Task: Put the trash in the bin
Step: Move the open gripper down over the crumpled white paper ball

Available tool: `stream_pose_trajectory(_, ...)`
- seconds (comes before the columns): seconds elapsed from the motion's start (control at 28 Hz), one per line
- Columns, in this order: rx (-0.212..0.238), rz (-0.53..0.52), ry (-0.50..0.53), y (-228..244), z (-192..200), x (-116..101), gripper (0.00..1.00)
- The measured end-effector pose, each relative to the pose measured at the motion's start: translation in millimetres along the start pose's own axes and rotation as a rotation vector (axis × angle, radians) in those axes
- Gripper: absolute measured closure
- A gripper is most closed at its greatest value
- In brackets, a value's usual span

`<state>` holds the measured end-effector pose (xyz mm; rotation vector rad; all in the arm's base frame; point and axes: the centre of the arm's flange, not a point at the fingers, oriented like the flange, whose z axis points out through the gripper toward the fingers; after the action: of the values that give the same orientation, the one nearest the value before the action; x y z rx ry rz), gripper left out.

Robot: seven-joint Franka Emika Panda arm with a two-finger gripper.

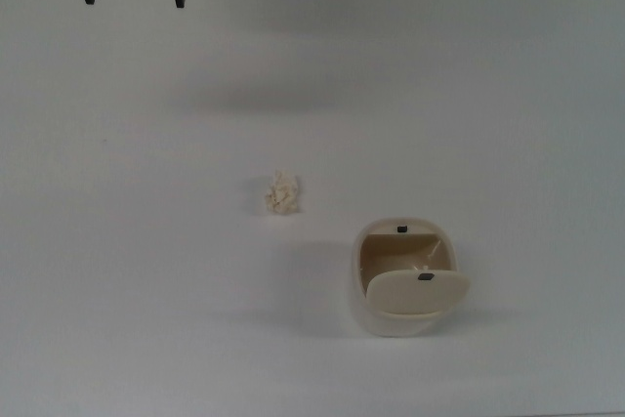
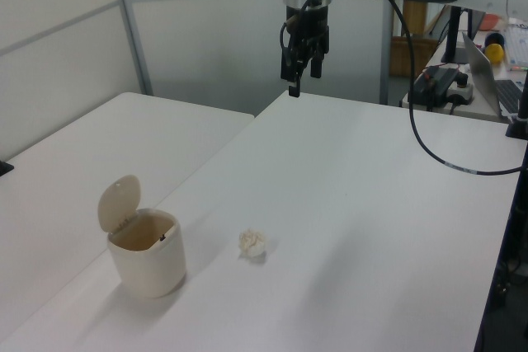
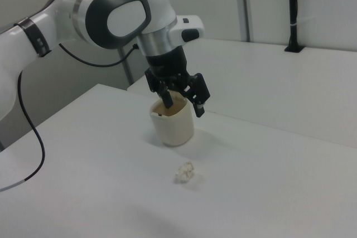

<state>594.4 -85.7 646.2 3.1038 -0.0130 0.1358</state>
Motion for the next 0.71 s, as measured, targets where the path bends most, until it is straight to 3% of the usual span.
stream_pose_trajectory(0.32,0.019,-0.119,-0.055,-29.5,29.4,5.5,0.0)
stream_pose_trajectory(0.71,0.035,-0.061,-0.071,-92.2,87.9,17.7,0.0)
